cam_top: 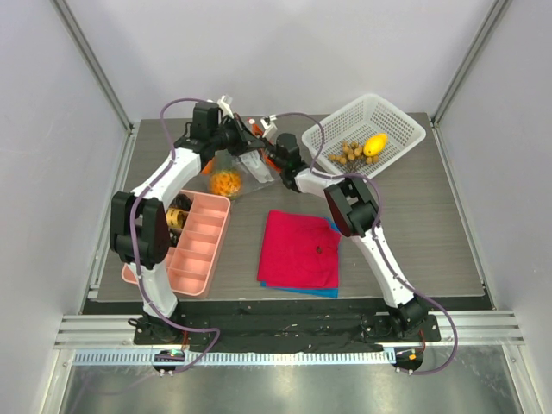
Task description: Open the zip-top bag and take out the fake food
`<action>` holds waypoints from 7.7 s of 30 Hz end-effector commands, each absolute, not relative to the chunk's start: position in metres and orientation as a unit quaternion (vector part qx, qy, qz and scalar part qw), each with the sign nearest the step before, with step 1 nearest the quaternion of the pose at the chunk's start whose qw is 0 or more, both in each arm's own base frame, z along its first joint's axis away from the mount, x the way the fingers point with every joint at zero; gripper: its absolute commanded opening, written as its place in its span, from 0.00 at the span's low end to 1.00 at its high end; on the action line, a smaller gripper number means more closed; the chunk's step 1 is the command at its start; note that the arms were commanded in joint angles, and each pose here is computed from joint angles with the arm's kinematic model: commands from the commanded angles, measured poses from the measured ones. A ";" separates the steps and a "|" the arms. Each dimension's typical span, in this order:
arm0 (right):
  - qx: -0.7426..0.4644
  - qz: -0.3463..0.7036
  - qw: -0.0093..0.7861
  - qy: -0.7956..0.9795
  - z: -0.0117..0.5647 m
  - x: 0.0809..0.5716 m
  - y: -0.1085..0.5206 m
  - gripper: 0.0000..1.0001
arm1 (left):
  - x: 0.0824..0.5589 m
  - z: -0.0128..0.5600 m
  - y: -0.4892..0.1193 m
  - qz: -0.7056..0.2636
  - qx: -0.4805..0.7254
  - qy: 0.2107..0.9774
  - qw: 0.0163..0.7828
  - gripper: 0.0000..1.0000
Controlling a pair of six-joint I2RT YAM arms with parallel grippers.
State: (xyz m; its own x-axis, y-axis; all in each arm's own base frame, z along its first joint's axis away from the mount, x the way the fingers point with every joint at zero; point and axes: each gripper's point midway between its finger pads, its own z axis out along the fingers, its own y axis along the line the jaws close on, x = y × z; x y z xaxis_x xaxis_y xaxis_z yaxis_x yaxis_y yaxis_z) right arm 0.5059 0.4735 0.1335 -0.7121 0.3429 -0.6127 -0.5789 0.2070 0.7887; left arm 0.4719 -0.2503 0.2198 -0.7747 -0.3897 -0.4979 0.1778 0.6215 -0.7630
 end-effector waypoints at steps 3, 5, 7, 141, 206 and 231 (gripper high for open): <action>-0.113 0.638 0.401 0.647 0.177 0.499 0.475 0.04 | 0.470 0.246 -0.247 -0.439 -0.051 0.823 0.356 0.00; -0.122 0.630 0.414 0.646 0.194 0.495 0.470 0.01 | 0.471 0.249 -0.239 -0.433 -0.059 0.821 0.368 0.00; -0.132 0.609 0.432 0.652 0.203 0.490 0.461 0.02 | 0.473 0.257 -0.227 -0.423 -0.070 0.815 0.389 0.00; 0.045 0.222 0.516 0.826 0.324 0.493 0.163 0.85 | 0.477 0.272 -0.212 -0.470 -0.088 0.801 0.362 0.00; 0.144 0.320 0.368 0.861 0.255 0.464 0.334 0.02 | 0.457 0.274 -0.246 -0.467 -0.037 0.806 0.362 0.00; 0.287 0.380 0.254 0.842 0.201 0.472 0.370 0.02 | 0.457 0.272 -0.247 -0.462 -0.030 0.810 0.361 0.00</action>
